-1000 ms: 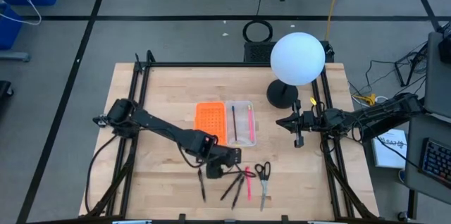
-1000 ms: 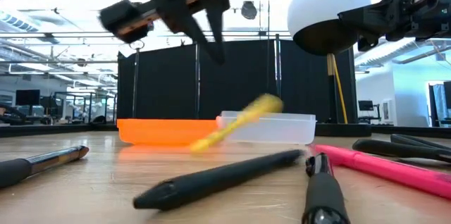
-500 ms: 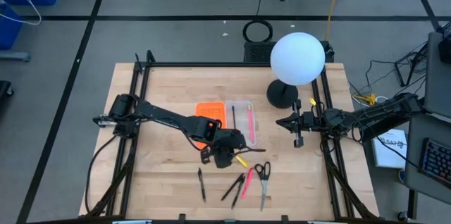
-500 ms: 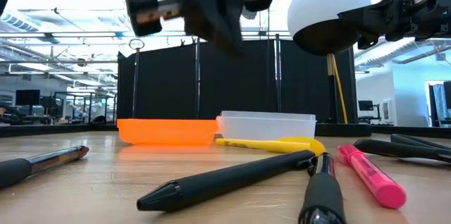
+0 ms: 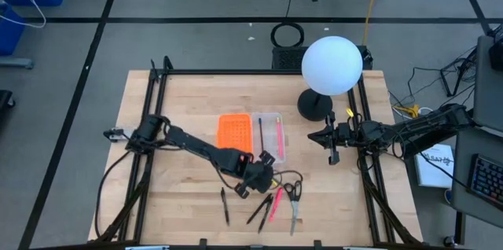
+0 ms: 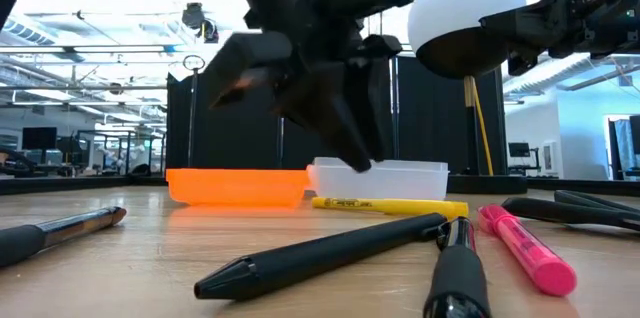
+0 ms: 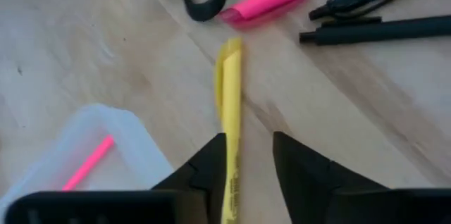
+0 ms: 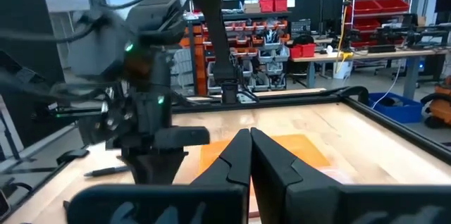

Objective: Pick & place school supplies into a supply box
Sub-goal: Put the yellow pen into the orange supply box

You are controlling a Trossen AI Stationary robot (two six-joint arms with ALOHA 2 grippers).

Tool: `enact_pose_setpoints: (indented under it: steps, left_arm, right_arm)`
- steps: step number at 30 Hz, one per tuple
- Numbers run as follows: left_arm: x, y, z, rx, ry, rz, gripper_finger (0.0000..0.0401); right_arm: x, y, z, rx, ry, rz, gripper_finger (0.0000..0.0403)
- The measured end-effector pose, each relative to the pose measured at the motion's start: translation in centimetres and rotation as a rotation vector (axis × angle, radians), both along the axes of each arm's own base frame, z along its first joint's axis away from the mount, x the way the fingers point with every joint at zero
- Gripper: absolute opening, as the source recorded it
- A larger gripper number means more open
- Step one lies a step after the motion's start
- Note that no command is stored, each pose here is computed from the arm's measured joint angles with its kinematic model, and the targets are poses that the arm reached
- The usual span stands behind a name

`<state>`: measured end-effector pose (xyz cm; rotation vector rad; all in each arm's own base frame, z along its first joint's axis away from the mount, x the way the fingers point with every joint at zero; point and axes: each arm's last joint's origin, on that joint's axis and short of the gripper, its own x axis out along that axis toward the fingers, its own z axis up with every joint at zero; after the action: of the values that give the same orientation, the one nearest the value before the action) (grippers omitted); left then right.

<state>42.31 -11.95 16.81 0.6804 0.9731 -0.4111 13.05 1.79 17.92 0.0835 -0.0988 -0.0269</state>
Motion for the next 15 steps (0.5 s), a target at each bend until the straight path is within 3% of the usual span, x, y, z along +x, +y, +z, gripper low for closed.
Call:
enact_pose_setpoints:
  steps: [7,15]
  left_arm:
    - [0.0,-0.4,0.1,0.040,-0.027,0.014,0.0174]
    - [0.8,0.7,-1.7,-0.035,0.015,0.015,0.0166]
  right_arm:
    - [0.0,0.0,0.0,-0.025,-0.003,-0.003,0.0000]
    - [0.0,0.0,0.1,-0.051,-0.006,-0.007,0.0000]
